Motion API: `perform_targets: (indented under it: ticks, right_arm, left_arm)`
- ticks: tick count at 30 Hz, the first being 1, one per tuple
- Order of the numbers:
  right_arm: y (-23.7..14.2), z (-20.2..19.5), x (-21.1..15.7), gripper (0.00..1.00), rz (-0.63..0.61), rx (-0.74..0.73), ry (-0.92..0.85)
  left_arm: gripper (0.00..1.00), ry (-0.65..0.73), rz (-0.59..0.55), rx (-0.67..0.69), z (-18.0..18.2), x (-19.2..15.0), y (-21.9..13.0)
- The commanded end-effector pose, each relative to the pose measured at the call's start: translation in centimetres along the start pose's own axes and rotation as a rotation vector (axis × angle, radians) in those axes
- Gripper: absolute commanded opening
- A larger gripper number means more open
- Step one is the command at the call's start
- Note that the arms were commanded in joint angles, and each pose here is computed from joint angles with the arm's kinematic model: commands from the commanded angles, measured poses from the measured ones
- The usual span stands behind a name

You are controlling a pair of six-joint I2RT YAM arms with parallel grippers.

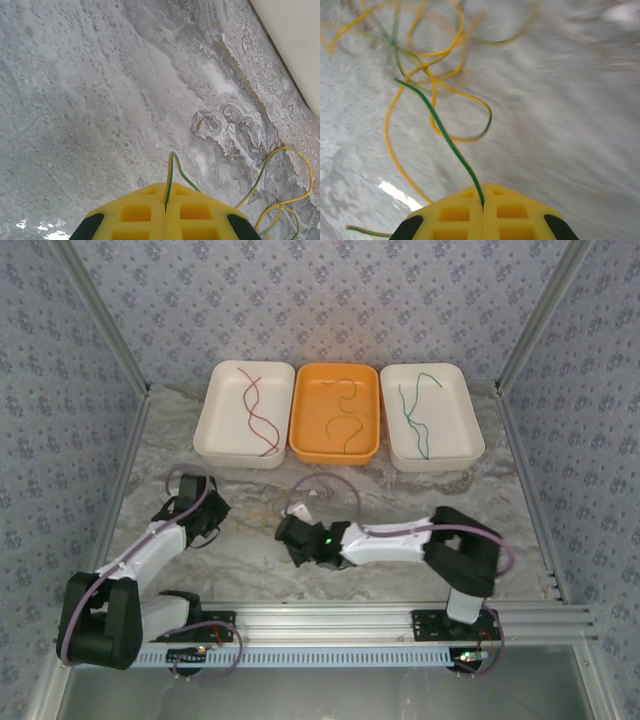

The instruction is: Untangle the cables

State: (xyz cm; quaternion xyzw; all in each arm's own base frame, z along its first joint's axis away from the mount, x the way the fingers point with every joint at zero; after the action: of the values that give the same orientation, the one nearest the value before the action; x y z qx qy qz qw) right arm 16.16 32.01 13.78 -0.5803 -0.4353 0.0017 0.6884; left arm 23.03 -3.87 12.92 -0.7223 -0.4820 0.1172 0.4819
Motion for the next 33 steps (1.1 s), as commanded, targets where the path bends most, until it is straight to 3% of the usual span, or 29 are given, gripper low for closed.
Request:
perform_targets:
  ticks: [1,7,14,20,26,33]
  right_arm:
    - [-5.5,-6.0,0.9,0.00,-0.068,-0.182,0.072]
    - [-15.9,-14.1,4.6,0.00,-0.271,-0.223,0.183]
    - [-27.3,-18.8,11.3,0.00,-0.540,-0.221,0.224]
    - [-34.6,-21.0,15.7,0.00,-0.740,-0.190,0.258]
    - [-36.1,-21.7,17.2,0.00,-0.772,-0.149,0.268]
    - [-29.3,-20.0,15.1,0.00,-0.614,0.040,0.286]
  left_arm:
    - [0.00,0.015,-0.057,0.025,0.1,0.6,-0.8]
    - [0.00,-0.001,-0.069,0.046,0.6,0.5,-0.3]
    - [0.00,-0.008,-0.048,0.061,0.5,0.4,0.8]
    - [0.00,-0.055,0.035,-0.106,-2.2,0.1,0.8]
    - [0.00,-0.005,-0.014,-0.322,-8.3,1.5,-4.9]
    - [0.00,0.035,0.042,-0.403,-10.9,1.9,-6.7]
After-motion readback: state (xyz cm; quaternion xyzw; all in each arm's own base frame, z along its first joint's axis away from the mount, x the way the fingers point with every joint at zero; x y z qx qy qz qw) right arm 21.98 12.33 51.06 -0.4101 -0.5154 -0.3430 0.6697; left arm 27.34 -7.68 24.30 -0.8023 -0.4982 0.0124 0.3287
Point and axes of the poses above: each hand's point on the last joint's axis, 136 mm out from that joint toward the fingers, its own y axis out along the fingers, its own z axis along the line the jaws close on, x = y × z, the point moved 9 cm from there along -y, back along the fingers, and after that the axes turned 8 degrees about -y, right-handed, at the moved point
